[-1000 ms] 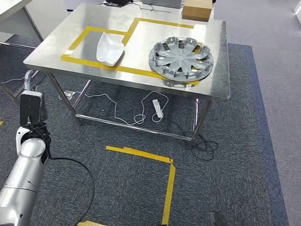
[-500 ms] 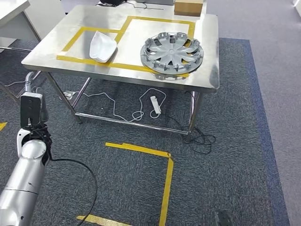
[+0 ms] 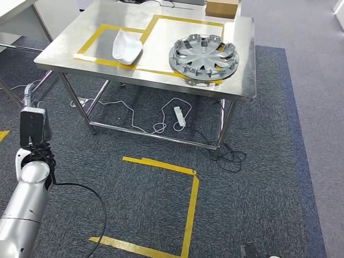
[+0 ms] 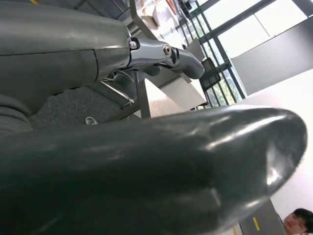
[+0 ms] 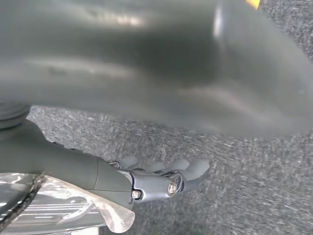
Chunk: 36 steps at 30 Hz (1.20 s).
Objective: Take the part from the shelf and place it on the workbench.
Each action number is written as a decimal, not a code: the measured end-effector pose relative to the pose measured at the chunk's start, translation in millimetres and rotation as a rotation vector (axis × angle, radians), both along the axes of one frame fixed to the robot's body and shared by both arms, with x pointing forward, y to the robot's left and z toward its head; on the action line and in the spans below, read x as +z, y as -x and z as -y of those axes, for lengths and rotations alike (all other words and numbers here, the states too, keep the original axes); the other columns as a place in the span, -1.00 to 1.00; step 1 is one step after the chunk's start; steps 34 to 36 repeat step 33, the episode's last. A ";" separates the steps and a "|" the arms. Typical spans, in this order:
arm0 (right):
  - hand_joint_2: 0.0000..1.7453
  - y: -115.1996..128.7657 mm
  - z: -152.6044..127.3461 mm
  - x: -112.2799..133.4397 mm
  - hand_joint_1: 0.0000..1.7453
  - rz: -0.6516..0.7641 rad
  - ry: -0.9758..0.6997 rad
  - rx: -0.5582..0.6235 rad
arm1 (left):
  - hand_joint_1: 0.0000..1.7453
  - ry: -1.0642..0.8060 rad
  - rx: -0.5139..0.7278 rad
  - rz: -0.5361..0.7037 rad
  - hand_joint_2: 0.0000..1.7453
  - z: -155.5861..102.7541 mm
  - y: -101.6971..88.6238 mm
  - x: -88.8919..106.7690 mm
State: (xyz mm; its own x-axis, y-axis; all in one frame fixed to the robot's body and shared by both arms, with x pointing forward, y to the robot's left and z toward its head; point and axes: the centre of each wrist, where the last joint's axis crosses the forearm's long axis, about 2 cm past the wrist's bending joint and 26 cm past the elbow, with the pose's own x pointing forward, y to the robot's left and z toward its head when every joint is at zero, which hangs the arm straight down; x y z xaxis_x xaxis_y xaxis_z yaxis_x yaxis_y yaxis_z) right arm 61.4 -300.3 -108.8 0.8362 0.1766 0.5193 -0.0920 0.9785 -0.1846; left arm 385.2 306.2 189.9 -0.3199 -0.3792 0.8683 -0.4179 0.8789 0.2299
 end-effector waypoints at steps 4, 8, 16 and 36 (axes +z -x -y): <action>-1.00 0.4 0.2 0.0 -1.00 0.000 0.001 -0.002 | -1.00 -0.002 0.000 -0.005 -1.00 -0.2 2.6 -4.2; -1.00 -1.7 0.3 0.3 -1.00 0.004 0.001 -0.004 | -1.00 -0.003 0.001 0.003 -1.00 -0.8 2.5 -2.3; 0.00 -0.4 0.4 0.1 -1.00 -0.001 0.002 -0.006 | -1.00 -0.005 0.005 0.001 -1.00 -3.3 4.0 -3.4; 1.00 0.1 0.0 0.2 -1.00 -0.024 0.040 -0.041 | -1.00 0.006 0.006 0.005 1.00 -3.4 9.0 -4.6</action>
